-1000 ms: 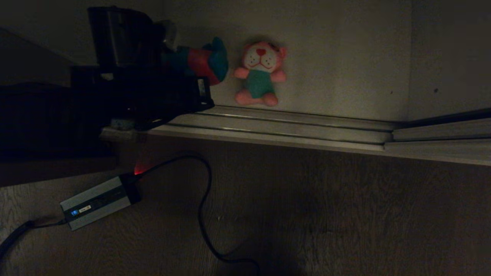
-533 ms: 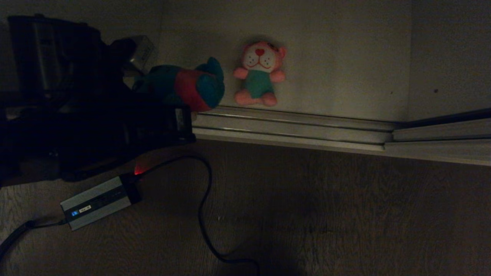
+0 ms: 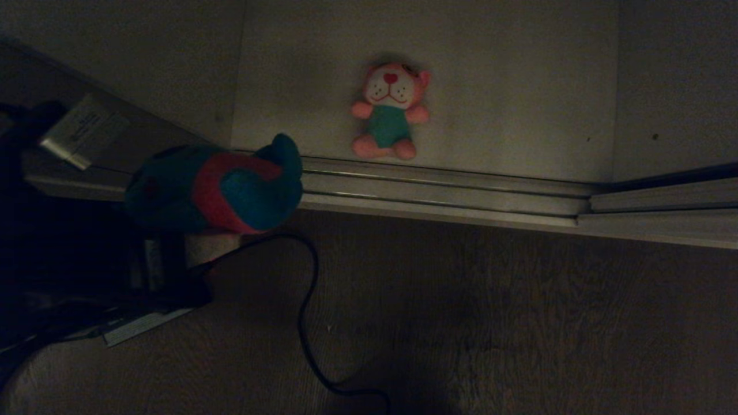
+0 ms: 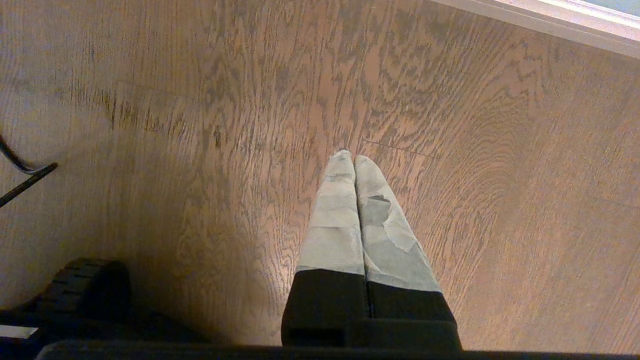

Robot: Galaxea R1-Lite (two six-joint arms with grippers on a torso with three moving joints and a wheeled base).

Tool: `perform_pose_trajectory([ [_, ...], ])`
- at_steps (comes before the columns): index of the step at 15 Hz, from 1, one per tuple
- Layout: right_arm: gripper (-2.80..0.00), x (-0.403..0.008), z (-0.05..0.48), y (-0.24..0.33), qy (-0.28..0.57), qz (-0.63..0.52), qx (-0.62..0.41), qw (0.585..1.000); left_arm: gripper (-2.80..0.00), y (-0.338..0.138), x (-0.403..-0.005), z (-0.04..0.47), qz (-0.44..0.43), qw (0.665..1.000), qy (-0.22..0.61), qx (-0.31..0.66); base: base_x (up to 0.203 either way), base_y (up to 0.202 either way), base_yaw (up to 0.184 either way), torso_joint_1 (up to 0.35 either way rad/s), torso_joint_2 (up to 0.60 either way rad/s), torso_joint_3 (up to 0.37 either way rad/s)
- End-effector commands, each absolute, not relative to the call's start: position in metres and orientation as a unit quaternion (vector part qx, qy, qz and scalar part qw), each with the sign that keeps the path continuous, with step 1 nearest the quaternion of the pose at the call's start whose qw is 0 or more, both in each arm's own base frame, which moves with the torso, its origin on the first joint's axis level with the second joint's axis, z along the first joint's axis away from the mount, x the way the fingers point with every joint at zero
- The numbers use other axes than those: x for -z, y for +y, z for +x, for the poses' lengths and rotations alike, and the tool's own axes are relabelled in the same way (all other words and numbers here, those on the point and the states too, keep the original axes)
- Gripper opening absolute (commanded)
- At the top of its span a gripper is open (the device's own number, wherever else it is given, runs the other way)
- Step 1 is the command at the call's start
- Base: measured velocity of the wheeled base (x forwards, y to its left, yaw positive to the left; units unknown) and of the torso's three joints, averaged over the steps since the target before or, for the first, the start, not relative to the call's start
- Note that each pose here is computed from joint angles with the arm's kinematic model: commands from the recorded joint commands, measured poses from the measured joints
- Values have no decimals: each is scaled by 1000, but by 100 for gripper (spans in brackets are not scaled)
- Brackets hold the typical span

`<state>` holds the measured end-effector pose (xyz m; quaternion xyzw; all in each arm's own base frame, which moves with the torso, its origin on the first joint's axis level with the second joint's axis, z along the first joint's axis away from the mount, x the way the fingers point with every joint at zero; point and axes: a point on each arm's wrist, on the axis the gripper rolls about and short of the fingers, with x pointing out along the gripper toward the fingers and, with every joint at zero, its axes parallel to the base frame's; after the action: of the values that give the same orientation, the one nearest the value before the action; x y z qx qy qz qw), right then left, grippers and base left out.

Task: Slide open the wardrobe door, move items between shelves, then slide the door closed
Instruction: Place the blue doll on the higher shelf

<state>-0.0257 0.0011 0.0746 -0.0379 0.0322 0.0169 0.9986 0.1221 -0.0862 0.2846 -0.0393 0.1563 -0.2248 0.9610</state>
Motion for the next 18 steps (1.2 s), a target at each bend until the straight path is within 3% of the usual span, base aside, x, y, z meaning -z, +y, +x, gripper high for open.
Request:
perform_pose_trajectory([
  [1, -280, -75, -26, 1, 32, -38, -17, 999, -280, -53, -289, 79, -60, 962, 141, 227, 0, 0, 0, 0, 0, 0],
  [7, -280, -75, -26, 1, 32, -38, -17, 999, -280, -8, -274, 13, -93, 961, 140, 219, 0, 0, 0, 0, 0, 0],
  [12, -280, -75, -26, 1, 32, -38, -17, 999, -280, -7, -264, -30, -104, 976, 108, 160, 0, 0, 0, 0, 0, 0],
  [18, -280, -75, -26, 1, 32, -38, -17, 999, -280, -8, -229, -65, -29, 995, 42, 85, 0, 0, 0, 0, 0, 0],
])
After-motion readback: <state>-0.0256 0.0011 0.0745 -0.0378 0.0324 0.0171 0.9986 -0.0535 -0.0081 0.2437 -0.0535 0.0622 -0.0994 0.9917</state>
